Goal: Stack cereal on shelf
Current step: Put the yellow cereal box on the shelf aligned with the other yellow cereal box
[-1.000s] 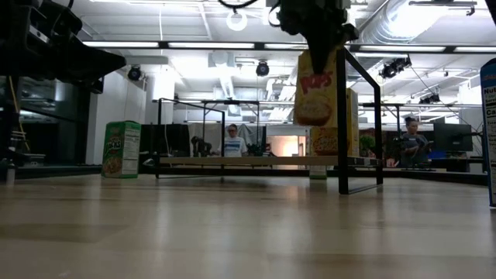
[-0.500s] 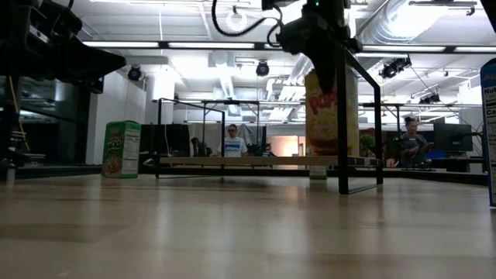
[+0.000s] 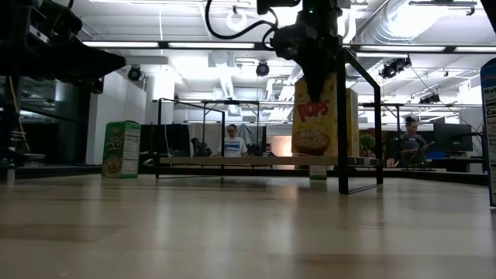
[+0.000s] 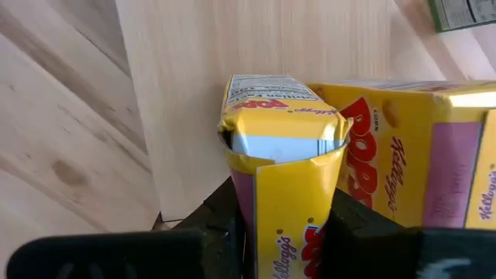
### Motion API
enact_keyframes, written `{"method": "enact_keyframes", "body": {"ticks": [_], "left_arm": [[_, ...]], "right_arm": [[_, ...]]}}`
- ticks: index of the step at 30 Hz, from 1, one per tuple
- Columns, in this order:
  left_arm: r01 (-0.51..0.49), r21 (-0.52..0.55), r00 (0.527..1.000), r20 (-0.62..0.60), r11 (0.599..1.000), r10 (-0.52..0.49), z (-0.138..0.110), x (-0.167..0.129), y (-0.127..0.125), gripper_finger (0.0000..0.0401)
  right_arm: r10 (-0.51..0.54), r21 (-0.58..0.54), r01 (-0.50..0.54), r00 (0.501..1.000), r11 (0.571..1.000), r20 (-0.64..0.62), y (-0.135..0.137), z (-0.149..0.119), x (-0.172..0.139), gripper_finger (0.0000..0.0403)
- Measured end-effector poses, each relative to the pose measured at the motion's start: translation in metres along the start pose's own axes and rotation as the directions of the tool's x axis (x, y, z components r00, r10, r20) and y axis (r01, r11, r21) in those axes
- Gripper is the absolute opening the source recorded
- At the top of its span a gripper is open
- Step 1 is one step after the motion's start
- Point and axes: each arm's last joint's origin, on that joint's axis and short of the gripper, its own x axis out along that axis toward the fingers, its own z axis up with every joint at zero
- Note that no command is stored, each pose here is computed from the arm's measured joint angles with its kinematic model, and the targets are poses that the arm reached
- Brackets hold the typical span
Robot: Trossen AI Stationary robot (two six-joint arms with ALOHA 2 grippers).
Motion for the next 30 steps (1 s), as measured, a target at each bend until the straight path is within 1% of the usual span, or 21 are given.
{"method": "enact_keyframes", "body": {"ticks": [4,12,18,26,30], "left_arm": [[0.0,0.0,1.0,-0.001,1.0,0.0,-0.0001,0.0,0.0,0.0],[0.0,0.0,1.0,0.0,1.0,0.0,0.0,0.0,0.0,0.0],[0.0,0.0,1.0,0.0,1.0,0.0,0.0,0.0,0.0,0.0],[0.0,0.0,1.0,0.0,1.0,0.0,0.0,0.0,0.0,0.0],[0.0,0.0,1.0,0.0,1.0,0.0,0.0,0.0,0.0,0.0]], "right_arm": [[-0.009,0.018,0.009,1.0,1.0,-0.005,-0.0029,0.0013,0.0004,0.0083],[-0.017,0.017,0.018,1.0,1.0,-0.015,-0.004,0.0006,0.0004,0.0083],[0.006,0.012,-0.006,0.999,1.0,-0.035,-0.0033,0.0001,0.0004,0.0083],[0.008,-0.001,-0.008,0.999,1.0,-0.036,-0.0033,0.0,0.0004,0.0083],[0.005,-0.001,-0.005,0.999,1.0,-0.034,-0.0034,0.0001,0.0005,0.0095]]}}
